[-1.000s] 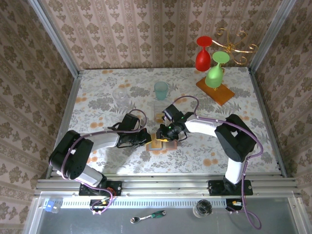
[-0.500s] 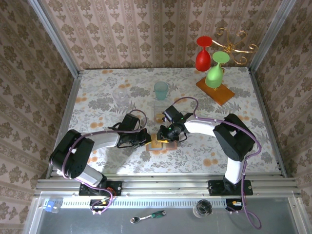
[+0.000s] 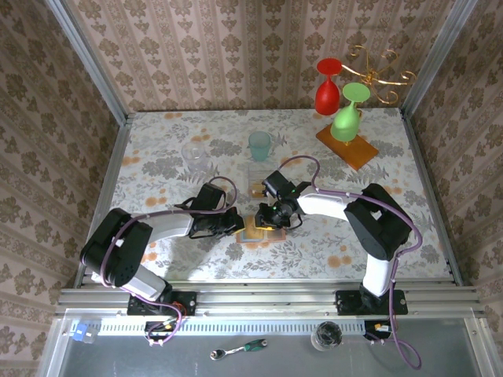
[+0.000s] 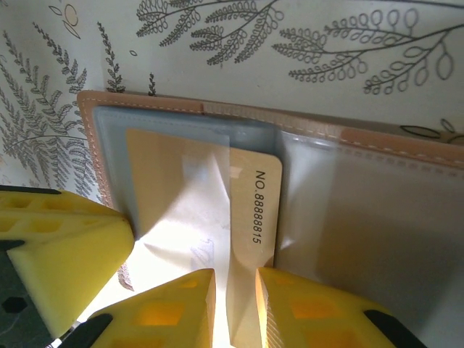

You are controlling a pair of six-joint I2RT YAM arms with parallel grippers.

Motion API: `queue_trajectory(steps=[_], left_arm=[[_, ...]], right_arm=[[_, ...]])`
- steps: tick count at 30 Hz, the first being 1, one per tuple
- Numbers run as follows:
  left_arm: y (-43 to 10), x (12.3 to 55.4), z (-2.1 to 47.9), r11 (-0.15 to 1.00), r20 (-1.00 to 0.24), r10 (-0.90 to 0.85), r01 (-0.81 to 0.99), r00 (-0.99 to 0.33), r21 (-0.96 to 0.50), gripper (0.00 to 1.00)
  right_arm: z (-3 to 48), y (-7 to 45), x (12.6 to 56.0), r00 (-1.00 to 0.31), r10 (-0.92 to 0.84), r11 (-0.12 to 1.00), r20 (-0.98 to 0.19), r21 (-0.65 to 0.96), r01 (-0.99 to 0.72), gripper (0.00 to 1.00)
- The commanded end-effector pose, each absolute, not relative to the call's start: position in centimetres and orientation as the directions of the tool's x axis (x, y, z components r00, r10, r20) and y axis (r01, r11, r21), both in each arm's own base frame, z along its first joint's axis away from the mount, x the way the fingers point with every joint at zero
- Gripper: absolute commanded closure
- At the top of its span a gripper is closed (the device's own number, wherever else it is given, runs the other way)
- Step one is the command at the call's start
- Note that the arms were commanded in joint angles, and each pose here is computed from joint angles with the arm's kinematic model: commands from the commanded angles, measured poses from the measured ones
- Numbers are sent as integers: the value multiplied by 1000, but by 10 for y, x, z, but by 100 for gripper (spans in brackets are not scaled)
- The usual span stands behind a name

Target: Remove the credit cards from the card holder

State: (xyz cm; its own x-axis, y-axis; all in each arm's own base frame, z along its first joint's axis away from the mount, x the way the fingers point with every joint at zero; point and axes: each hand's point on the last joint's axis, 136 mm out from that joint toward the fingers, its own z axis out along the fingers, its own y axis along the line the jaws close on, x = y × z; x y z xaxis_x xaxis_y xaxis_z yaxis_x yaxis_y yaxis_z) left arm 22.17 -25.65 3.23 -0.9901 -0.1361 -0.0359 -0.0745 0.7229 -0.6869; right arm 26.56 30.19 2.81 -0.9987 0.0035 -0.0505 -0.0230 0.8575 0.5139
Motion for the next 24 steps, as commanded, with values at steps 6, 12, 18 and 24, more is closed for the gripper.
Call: queue_trajectory(steps=[6,12,18,24], left_arm=[[-254,220,26,746,-26,-126,-77,-992,-662,100],[-254,222,28,748,-28,-121,-72,-992,-660,100],[-255,223,31,748,-32,-117,-67,-993,-660,100],[-258,227,42,742,-49,-111,-50,-993,-668,100]], right_arm=[[38,292,266,-996,0,882,-86,470,-40,75],[39,289,265,-996,2,884,-93,466,-42,75],[41,288,266,-995,-5,886,-103,461,-52,75],[52,290,267,-992,-6,877,-123,477,-64,75]])
